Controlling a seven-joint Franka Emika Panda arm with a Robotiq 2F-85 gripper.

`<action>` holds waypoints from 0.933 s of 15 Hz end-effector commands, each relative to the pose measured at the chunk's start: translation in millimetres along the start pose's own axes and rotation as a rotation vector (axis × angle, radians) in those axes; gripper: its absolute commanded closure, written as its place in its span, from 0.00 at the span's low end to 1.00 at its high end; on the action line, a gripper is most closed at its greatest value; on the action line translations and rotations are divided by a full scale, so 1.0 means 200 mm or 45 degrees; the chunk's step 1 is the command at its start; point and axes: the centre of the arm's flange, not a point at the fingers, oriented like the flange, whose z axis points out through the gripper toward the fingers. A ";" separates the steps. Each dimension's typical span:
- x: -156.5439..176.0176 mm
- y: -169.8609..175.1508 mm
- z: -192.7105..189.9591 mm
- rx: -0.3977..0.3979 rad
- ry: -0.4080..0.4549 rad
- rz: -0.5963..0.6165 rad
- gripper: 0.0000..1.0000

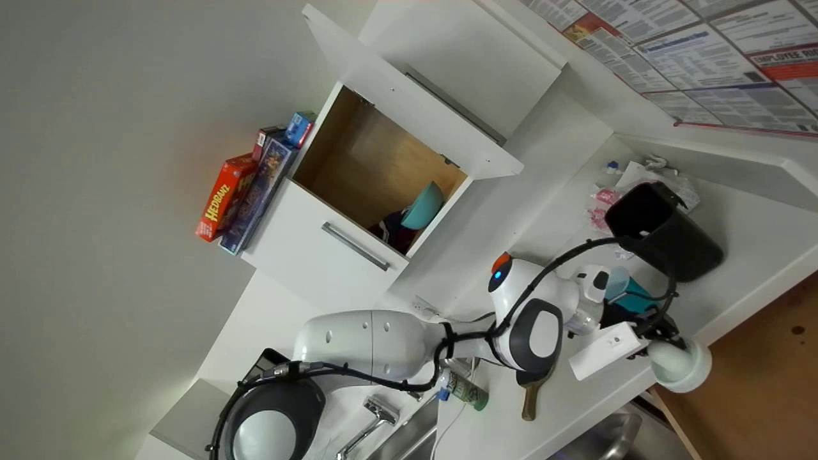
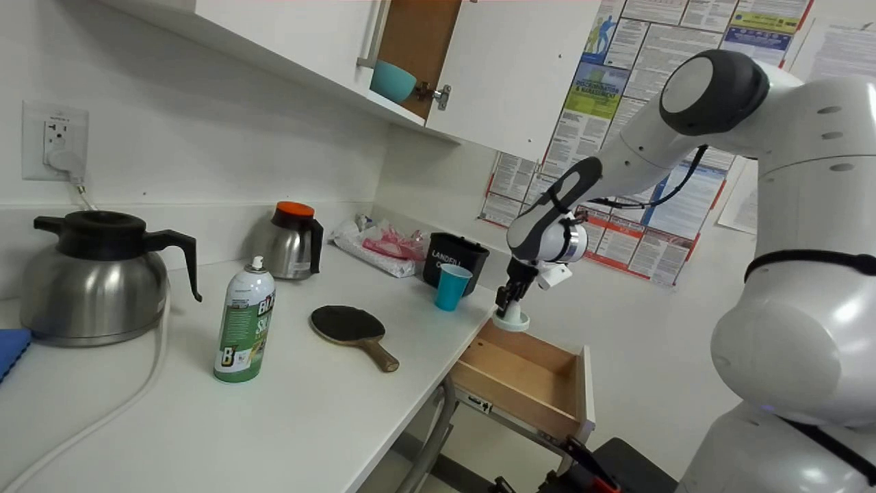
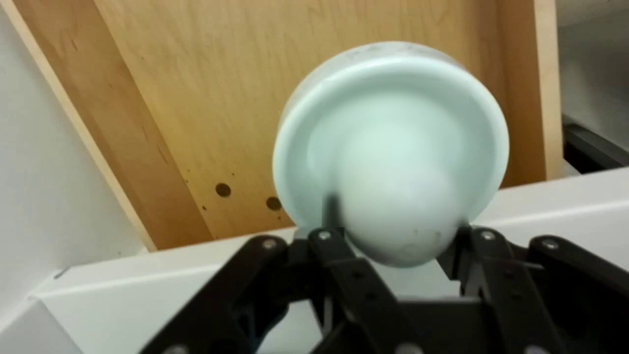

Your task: Move the object from the drawer to the countertop

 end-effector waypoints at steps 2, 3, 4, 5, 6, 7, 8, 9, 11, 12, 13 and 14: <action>0.13 -0.26 -0.19 0.060 0.123 -0.095 0.80; 0.16 -0.32 -0.20 0.081 0.130 -0.122 0.80; 0.20 -0.39 -0.21 0.101 0.138 -0.157 0.80; 0.23 -0.44 -0.21 0.113 0.147 -0.194 0.80; 0.27 -0.50 -0.21 0.122 0.164 -0.221 0.80; 0.30 -0.55 -0.21 0.138 0.181 -0.252 0.80; 0.34 -0.58 -0.20 0.150 0.198 -0.277 0.80; 0.38 -0.62 -0.20 0.162 0.212 -0.298 0.80; 0.45 -0.67 -0.19 0.182 0.238 -0.338 0.80; 0.49 -0.69 -0.19 0.180 0.252 -0.351 0.80; 0.53 -0.70 -0.18 0.182 0.264 -0.366 0.80; 0.59 -0.71 -0.16 0.175 0.276 -0.373 0.80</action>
